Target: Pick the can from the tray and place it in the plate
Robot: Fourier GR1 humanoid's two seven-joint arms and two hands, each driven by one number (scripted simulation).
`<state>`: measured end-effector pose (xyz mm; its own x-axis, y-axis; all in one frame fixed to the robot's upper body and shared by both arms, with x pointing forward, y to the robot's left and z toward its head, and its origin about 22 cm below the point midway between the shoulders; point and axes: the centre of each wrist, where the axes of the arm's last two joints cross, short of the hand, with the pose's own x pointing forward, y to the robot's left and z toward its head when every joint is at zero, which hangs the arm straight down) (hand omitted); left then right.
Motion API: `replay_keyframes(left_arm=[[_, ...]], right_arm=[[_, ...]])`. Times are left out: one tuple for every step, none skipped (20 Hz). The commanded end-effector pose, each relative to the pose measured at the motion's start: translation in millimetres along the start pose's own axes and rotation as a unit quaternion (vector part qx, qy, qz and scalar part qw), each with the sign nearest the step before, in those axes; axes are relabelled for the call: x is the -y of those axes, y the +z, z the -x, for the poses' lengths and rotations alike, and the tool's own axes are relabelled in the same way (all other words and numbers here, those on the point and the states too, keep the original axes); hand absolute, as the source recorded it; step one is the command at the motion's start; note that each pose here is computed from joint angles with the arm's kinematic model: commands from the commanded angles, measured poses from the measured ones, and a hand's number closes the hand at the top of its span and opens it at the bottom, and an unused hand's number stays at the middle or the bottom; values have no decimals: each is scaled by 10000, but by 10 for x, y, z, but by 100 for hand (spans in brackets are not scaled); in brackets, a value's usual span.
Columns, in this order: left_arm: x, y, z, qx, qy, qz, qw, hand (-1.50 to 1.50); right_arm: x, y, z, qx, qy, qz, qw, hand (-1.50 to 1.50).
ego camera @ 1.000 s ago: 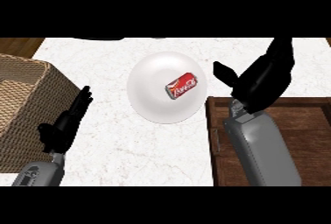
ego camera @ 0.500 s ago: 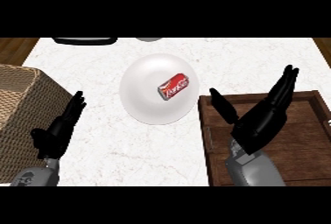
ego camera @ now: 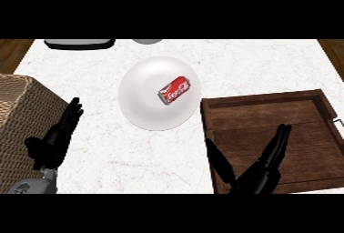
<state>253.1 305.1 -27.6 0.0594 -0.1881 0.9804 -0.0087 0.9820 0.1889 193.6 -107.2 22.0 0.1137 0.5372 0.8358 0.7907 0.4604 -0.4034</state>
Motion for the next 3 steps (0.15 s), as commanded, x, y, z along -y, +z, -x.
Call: replay_keyframes(left_arm=[[-5, 81, 40, 23, -40, -6, 10000, 0], [42, -39, -41, 30, 20, -75, 10000, 0], [-126, 89, 42, -23, -33, -34, 10000, 0]], right_arm=[[99, 242, 60, -861, -635, 97, 9942, -150], [116, 347, 230, -897, -587, 110, 9942, -150], [195, 415, 209, -750, -555, 115, 9956, -150]])
